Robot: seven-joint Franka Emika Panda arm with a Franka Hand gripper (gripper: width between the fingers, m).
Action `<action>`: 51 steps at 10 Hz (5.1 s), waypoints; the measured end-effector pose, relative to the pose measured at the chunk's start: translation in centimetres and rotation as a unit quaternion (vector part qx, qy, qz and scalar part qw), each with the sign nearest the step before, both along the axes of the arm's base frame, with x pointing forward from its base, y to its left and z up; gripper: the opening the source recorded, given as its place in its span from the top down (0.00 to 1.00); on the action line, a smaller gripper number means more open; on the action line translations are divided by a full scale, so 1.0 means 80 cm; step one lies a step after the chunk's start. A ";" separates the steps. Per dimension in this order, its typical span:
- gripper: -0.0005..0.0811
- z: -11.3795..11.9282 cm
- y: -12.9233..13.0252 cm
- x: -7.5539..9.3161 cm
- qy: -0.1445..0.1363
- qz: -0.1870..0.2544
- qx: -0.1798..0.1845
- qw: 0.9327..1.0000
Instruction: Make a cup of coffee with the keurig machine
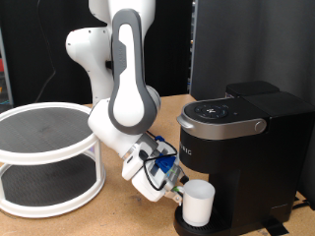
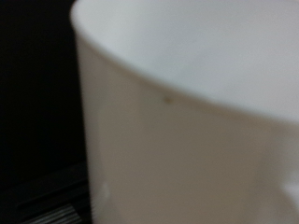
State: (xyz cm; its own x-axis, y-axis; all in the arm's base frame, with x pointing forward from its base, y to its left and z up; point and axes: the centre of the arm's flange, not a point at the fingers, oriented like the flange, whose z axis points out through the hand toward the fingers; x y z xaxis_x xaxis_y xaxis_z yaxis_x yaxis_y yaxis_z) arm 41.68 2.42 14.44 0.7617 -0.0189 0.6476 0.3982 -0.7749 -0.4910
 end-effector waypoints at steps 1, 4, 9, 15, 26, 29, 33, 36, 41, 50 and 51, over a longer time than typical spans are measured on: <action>0.18 0.002 -0.002 -0.003 0.002 -0.003 0.002 1.000; 0.01 0.029 -0.008 -0.013 -0.001 -0.018 0.033 0.999; 0.00 0.084 -0.029 -0.024 -0.004 -0.041 0.058 0.997; 0.00 0.101 -0.051 -0.035 0.012 -0.033 0.053 0.998; 0.00 0.254 -0.106 -0.035 -0.031 -0.041 0.180 0.982; 0.00 0.309 -0.115 -0.031 -0.038 -0.038 0.195 0.979; 0.00 0.320 -0.103 -0.029 -0.027 -0.012 0.160 0.987; 0.00 0.341 -0.052 -0.007 -0.048 0.062 -0.002 0.997; 0.00 0.359 -0.010 0.009 -0.050 0.099 -0.061 0.992; 0.00 0.388 0.031 0.020 0.051 -0.083 0.226 0.969; 0.00 0.383 0.029 0.019 0.103 -0.071 0.180 0.976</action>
State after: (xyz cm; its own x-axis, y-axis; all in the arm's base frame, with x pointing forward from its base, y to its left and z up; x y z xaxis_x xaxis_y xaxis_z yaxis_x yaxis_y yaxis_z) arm 43.17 4.77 45.04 0.8483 -0.3307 0.4135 0.1642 -0.5781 -0.7993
